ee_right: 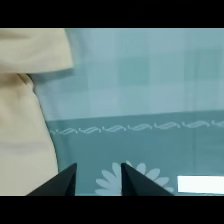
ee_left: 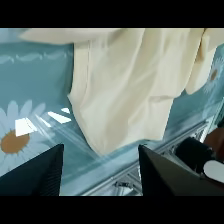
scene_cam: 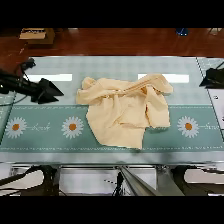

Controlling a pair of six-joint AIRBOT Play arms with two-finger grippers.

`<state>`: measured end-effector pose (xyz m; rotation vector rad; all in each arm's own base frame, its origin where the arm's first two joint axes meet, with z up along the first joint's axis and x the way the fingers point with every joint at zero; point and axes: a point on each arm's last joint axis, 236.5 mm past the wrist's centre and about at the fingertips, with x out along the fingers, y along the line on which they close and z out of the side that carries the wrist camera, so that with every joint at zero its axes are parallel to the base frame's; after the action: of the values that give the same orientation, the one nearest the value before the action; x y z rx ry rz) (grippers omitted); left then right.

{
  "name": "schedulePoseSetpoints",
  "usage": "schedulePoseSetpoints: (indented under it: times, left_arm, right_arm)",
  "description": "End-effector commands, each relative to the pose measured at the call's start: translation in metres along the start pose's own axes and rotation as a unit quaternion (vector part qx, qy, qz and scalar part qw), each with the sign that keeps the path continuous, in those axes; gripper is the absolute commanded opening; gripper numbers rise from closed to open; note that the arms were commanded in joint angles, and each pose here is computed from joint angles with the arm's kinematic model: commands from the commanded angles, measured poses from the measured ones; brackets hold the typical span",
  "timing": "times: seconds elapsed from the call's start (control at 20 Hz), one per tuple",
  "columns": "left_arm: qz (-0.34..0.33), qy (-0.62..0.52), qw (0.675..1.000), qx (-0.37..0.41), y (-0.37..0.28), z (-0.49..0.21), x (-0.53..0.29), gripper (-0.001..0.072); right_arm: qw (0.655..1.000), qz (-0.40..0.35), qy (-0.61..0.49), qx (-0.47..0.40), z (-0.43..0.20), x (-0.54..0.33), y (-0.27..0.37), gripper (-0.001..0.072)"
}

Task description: Fold the shirts.

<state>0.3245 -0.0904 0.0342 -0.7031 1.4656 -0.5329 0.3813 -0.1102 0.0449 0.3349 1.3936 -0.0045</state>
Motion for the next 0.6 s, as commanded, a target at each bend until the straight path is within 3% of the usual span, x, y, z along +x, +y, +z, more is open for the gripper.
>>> schedulePoseSetpoints:
  times: [0.0,0.3,0.55]
  left_arm:
    - [-0.021,0.076,0.996,-0.037,0.002,-0.071,0.046,0.0565]
    - [0.039,0.144,0.988,-0.032,0.025,-0.150,0.145,0.0565]
    - [0.011,0.106,0.993,-0.052,0.003,-0.142,0.185,0.0566]
  right_arm:
    - [0.997,0.051,0.033,0.052,-0.049,0.014,-0.015,0.0381]
    - [0.996,0.057,0.044,0.059,-0.081,0.040,-0.013,0.0381]
    - [0.996,0.062,0.032,0.059,-0.075,0.040,-0.011,0.0383]
